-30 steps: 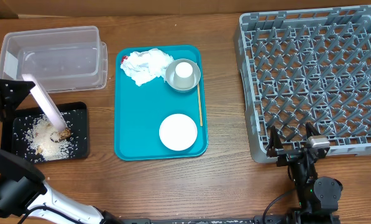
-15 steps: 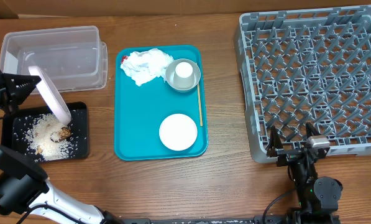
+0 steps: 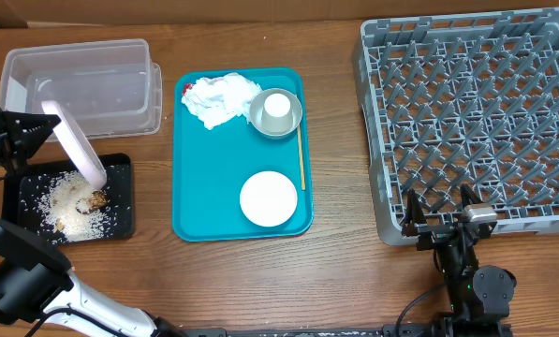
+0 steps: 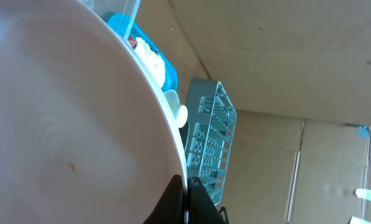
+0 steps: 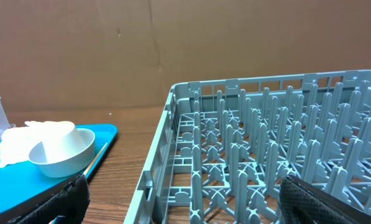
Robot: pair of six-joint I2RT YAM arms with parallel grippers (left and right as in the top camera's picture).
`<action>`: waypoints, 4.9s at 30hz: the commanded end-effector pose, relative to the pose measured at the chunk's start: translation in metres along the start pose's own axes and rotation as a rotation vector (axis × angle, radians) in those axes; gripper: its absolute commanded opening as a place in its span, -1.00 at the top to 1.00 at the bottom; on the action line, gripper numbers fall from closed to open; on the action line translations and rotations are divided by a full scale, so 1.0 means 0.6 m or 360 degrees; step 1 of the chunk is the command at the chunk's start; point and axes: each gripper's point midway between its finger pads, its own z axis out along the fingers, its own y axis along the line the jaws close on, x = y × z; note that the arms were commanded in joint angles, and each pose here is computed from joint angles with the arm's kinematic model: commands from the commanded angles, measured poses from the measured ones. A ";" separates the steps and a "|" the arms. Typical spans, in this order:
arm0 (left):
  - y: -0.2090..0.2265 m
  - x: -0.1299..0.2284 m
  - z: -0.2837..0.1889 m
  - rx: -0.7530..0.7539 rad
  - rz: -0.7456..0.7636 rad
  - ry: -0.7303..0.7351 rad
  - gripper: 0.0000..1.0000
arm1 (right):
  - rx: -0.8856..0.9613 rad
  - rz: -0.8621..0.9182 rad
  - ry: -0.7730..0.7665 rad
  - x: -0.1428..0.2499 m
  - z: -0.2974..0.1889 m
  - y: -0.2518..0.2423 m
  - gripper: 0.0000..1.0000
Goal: Sort waste into correct bins and load items into the dishwasher
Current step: 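Tilt the pink plate to dump the rice onto the black tray, then carry the emptied pink plate back and set it on the teal tray, then move the left gripper to the white napkin and grasp it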
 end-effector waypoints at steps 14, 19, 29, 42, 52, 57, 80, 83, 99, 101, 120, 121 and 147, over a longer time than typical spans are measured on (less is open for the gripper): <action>-0.031 0.036 0.004 -0.0127 0.0074 0.0033 0.92 | 0.0018 -0.0012 -0.0008 0.002 0.000 -0.004 -1.00; -0.064 0.072 0.023 -0.0238 0.0166 0.0093 0.92 | 0.0018 -0.0012 -0.0008 0.003 0.000 -0.004 -1.00; -0.105 0.202 0.164 -0.0563 0.0577 0.0584 0.91 | 0.0018 -0.0012 -0.0008 0.003 0.000 -0.004 -0.99; -0.092 0.287 0.300 -0.1487 0.0991 0.0468 0.92 | 0.0018 -0.0012 -0.0008 0.002 0.000 -0.004 -1.00; -0.078 0.310 0.362 -0.1505 0.1007 0.0357 0.90 | 0.0018 -0.0012 -0.0008 0.003 0.000 -0.004 -1.00; -0.030 0.317 0.398 -0.1481 0.0984 0.0392 0.92 | 0.0018 -0.0012 -0.0008 0.003 0.000 -0.004 -1.00; 0.067 0.336 0.476 -0.1430 0.1099 0.0340 0.91 | 0.0018 -0.0012 -0.0008 0.003 0.000 -0.004 -1.00; 0.081 0.331 0.473 -0.1475 0.1084 0.0303 0.92 | 0.0018 -0.0012 -0.0008 0.002 0.000 -0.004 -1.00; 0.081 0.329 0.479 -0.1461 0.1102 0.0279 0.06 | 0.0018 -0.0012 -0.0008 0.003 0.000 -0.004 -1.00; 0.071 0.329 0.474 -0.1467 0.1097 0.0289 0.02 | 0.0018 -0.0012 -0.0008 0.003 0.000 -0.004 -1.00; -0.138 0.258 0.347 -0.1513 0.0977 -0.0016 -1.00 | 0.0018 -0.0012 -0.0008 0.003 0.000 -0.004 -1.00; -0.138 0.255 0.346 -0.1514 0.0971 -0.0022 -0.99 | 0.0018 -0.0012 -0.0008 0.003 0.000 -0.004 -1.00; -0.228 0.138 0.415 -0.1158 0.1224 -0.0440 -1.00 | 0.0018 -0.0012 -0.0008 0.003 0.000 -0.004 -1.00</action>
